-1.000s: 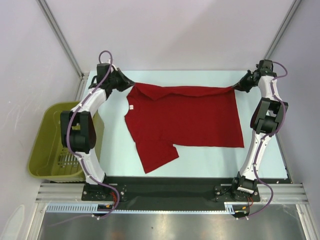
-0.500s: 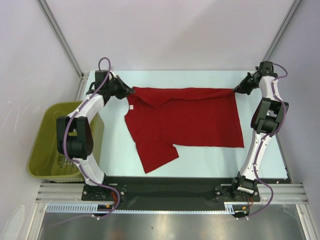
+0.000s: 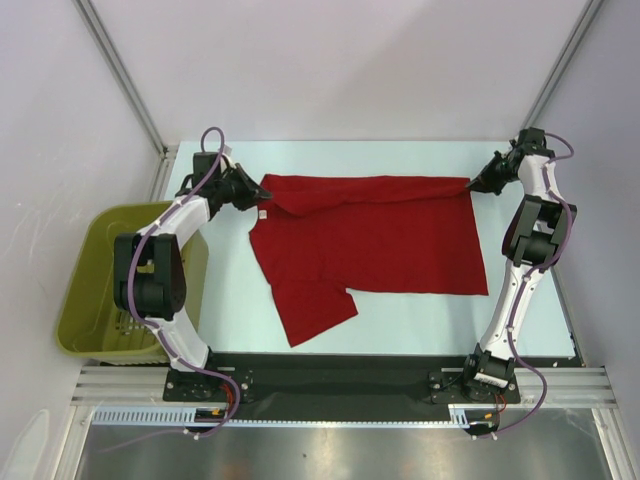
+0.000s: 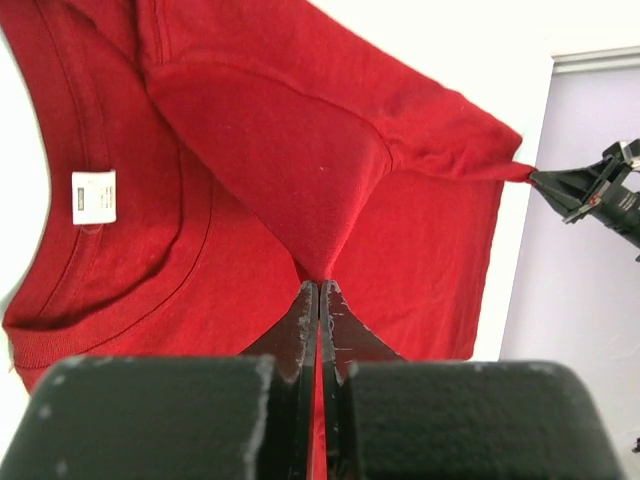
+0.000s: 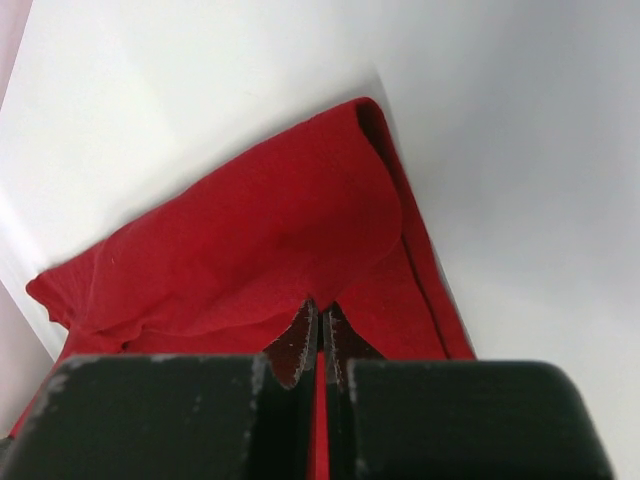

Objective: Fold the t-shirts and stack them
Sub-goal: Fold the tshirt

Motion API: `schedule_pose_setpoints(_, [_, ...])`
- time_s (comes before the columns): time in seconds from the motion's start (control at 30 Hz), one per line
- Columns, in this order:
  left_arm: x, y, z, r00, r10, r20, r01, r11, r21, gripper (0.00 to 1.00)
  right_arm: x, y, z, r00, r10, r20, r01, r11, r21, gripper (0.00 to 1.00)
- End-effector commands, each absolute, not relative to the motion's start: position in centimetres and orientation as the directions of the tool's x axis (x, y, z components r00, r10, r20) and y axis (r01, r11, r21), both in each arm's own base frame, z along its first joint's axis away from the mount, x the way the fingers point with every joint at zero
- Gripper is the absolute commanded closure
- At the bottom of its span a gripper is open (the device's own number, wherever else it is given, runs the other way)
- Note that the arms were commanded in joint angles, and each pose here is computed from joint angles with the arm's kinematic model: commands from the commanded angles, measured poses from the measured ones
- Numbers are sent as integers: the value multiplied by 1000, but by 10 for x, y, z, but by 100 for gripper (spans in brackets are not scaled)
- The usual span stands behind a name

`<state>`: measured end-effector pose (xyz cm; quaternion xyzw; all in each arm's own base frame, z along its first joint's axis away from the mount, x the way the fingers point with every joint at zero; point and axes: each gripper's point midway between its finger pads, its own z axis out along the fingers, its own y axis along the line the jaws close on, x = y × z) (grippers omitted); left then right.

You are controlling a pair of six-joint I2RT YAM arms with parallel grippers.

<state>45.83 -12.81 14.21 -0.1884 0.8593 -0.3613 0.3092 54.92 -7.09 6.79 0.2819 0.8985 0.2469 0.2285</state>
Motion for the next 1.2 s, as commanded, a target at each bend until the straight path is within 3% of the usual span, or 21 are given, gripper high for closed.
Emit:
schedule_pose_setpoints(0.0, [455, -130, 160, -725, -548, -418, -58, 653, -755, 100, 556, -77, 77, -732, 606, -311, 365, 735, 572, 100])
schedule_pose_setpoints(0.3, [455, -133, 152, -743, -544, -391, -68, 642, -764, 100, 536, -82, 55, -754, 601, -265, 427, 756, 496, 96])
schedule_pose_setpoints(0.57, [454, -132, 150, -745, -536, -397, -68, 653, -754, 100, 527, -80, 48, -758, 600, -255, 443, 761, 473, 100])
schedule_pose_setpoints(0.8, [454, -132, 154, -744, -534, -401, -61, 652, -756, 100, 521, -83, 46, -769, 583, -262, 450, 785, 425, 98])
schedule_pose_setpoints(1.0, [460, -133, 158, -742, -532, -408, -50, 650, -758, 100, 519, -91, 54, -773, 562, -294, 455, 815, 359, 83])
schedule_pose_setpoints(1.17, [474, -134, 162, -732, -511, -450, -1, 661, -750, 100, 550, -59, 125, -680, 499, -537, 328, 862, 385, 59])
